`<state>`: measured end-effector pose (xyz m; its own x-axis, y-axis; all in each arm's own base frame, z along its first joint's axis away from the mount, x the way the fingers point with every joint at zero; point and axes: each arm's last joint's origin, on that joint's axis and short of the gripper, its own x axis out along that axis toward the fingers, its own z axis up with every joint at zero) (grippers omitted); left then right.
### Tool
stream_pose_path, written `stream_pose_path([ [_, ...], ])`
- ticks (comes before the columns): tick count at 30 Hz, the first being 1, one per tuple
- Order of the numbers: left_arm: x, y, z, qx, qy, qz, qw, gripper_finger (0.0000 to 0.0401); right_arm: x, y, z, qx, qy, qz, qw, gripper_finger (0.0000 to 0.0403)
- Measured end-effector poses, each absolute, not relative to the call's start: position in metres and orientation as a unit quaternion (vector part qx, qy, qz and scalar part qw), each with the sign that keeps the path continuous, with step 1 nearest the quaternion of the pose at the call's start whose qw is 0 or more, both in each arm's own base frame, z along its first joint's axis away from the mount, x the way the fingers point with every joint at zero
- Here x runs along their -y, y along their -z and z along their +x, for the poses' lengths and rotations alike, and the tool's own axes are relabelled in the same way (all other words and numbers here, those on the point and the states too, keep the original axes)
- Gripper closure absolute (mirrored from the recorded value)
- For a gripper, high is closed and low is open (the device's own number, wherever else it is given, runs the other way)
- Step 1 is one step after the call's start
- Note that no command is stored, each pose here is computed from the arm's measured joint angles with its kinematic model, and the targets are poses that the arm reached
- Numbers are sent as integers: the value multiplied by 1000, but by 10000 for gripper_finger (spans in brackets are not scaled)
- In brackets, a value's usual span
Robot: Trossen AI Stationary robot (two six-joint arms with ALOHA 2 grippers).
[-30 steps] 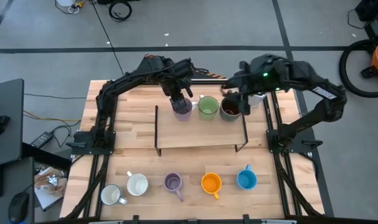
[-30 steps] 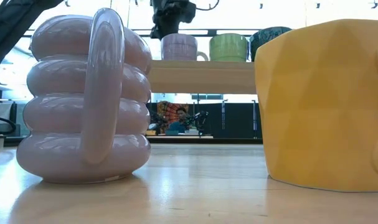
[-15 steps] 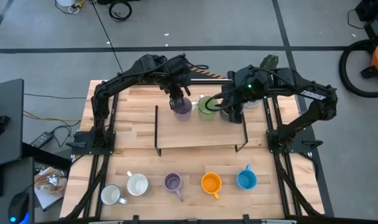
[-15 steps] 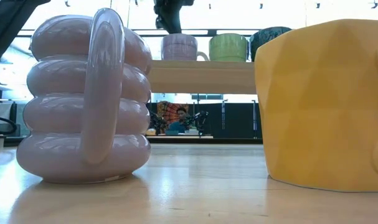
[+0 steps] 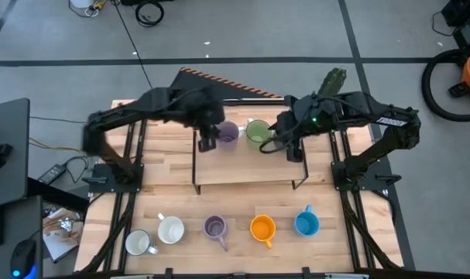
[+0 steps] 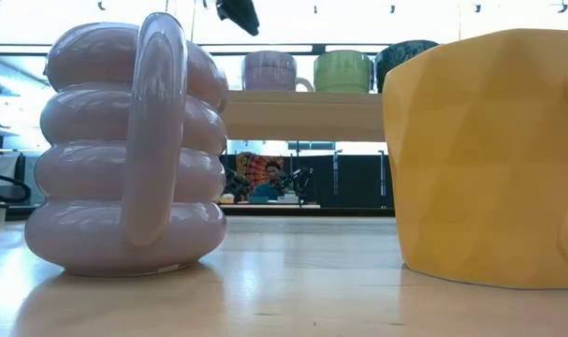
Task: Place coffee mugs
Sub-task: Put the top purple mug on the shelf
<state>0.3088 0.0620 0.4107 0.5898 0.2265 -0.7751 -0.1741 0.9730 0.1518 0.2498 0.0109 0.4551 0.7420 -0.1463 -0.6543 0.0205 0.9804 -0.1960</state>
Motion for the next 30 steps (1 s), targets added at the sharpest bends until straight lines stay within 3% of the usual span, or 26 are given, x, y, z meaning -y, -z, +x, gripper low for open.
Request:
stream_pose_path([
  [6, -52, -395, 271, -347, -108, 52, 930, 266, -15, -457, 251, -343, 48, -91, 934, 263],
  [13, -49, -391, 262, -355, -75, 130, 923, 266, -15, -458, 252, -335, 51, -80, 938, 263],
  [19, -41, -385, 260, -387, -8, 246, 889, 266, -15, -459, 253, -331, 47, -80, 939, 263],
  [30, -55, -368, 276, -413, 33, 265, 871, 267, -15, -465, 258, -293, 45, -92, 951, 263],
])
